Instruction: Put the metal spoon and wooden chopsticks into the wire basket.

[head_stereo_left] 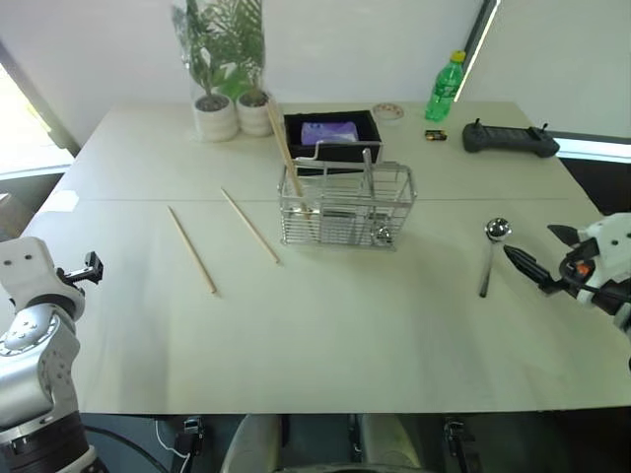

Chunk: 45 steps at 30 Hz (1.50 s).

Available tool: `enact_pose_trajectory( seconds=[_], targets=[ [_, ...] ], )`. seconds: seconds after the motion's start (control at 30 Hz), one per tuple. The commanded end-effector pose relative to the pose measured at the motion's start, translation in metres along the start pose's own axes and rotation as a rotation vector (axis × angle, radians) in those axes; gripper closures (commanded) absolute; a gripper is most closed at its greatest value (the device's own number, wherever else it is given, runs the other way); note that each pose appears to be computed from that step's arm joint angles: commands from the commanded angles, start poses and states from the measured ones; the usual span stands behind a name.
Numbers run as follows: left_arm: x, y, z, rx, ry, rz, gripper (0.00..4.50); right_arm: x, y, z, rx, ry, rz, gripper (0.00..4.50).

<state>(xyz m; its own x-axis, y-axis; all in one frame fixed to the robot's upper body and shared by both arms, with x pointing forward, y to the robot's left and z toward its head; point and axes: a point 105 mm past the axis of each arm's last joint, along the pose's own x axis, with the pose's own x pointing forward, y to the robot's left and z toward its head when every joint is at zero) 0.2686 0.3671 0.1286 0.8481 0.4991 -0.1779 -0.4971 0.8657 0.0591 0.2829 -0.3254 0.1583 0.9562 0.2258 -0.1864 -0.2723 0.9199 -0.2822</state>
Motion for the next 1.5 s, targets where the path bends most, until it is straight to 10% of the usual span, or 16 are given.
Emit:
enact_pose_trajectory(
  seconds=[0.03,1.03,1.3,1.5],
  targets=[
    [-0.002,-0.001,0.017,0.021,-0.059,-0.016,0.00,-0.003,-0.002,0.013,-0.011,-0.047,-0.020,0.05],
    [0.001,-0.023,0.029,0.033,-0.080,-0.131,0.00,0.001,-0.002,0.017,-0.001,-0.055,-0.058,0.05],
    [-0.085,-0.171,0.106,0.098,-0.180,-1.109,0.00,0.025,0.000,0.006,0.096,0.026,-0.186,0.05],
    [-0.141,-0.225,0.125,0.176,-0.207,-1.490,0.00,0.042,0.006,-0.004,0.188,0.102,-0.234,0.05]
  ],
)
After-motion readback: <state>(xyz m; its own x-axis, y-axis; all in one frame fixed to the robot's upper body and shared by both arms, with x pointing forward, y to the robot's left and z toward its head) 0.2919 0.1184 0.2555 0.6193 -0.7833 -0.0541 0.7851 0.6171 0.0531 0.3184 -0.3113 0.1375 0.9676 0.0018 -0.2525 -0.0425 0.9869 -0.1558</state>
